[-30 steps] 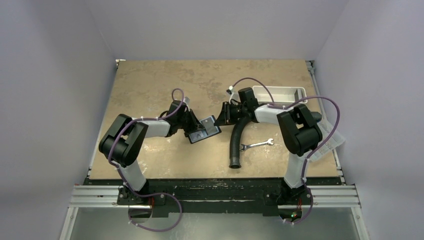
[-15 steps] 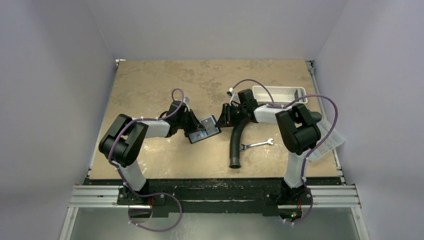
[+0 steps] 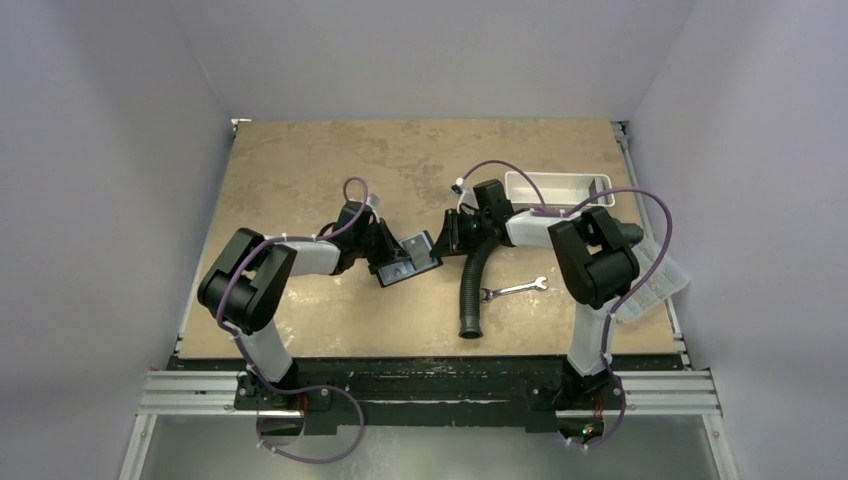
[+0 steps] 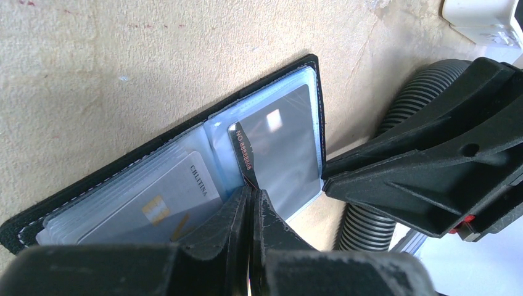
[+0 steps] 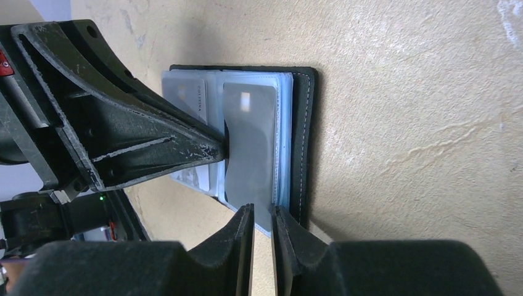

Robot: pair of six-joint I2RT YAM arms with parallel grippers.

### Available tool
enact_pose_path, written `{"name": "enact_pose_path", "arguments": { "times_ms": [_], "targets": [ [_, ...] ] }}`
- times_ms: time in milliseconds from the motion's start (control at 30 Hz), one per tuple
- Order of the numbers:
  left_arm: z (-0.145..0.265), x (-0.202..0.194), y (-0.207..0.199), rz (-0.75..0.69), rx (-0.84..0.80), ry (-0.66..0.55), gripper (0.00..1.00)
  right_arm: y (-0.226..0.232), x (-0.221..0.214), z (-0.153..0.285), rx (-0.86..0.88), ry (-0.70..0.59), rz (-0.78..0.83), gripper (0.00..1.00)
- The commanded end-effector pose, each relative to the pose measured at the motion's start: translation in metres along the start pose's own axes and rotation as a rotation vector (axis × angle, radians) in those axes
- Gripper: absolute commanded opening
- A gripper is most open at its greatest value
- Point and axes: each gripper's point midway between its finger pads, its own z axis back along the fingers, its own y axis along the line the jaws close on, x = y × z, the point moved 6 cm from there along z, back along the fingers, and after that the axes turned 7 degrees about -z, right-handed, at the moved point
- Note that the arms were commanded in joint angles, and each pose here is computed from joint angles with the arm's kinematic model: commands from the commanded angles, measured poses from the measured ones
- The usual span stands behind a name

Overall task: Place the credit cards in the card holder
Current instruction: Turn over the card slot in the card holder.

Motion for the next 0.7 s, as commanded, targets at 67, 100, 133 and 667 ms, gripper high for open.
{"name": "enact_pose_path", "arguments": {
  "times_ms": [67, 100, 133, 667],
  "targets": [
    [-0.005, -0.045, 0.045, 0.022, 0.183, 0.147, 0.0, 0.006, 0.004, -0.007, 0.03, 0.003, 0.026, 0.25],
    [-0.005, -0.045, 0.045, 0.021, 0.184, 0.147, 0.0, 0.006, 0.004, -0.007, 0.035, 0.002, 0.025, 0.25],
    [-0.005, -0.045, 0.045, 0.022, 0.185, 0.148, 0.0, 0.007, 0.003, -0.008, 0.048, 0.006, 0.021, 0.26],
    [-0.004, -0.045, 0.044, 0.02, 0.177, 0.146, 0.0, -0.004, 0.003, -0.006, -0.065, -0.011, 0.02, 0.36]
  ]
}}
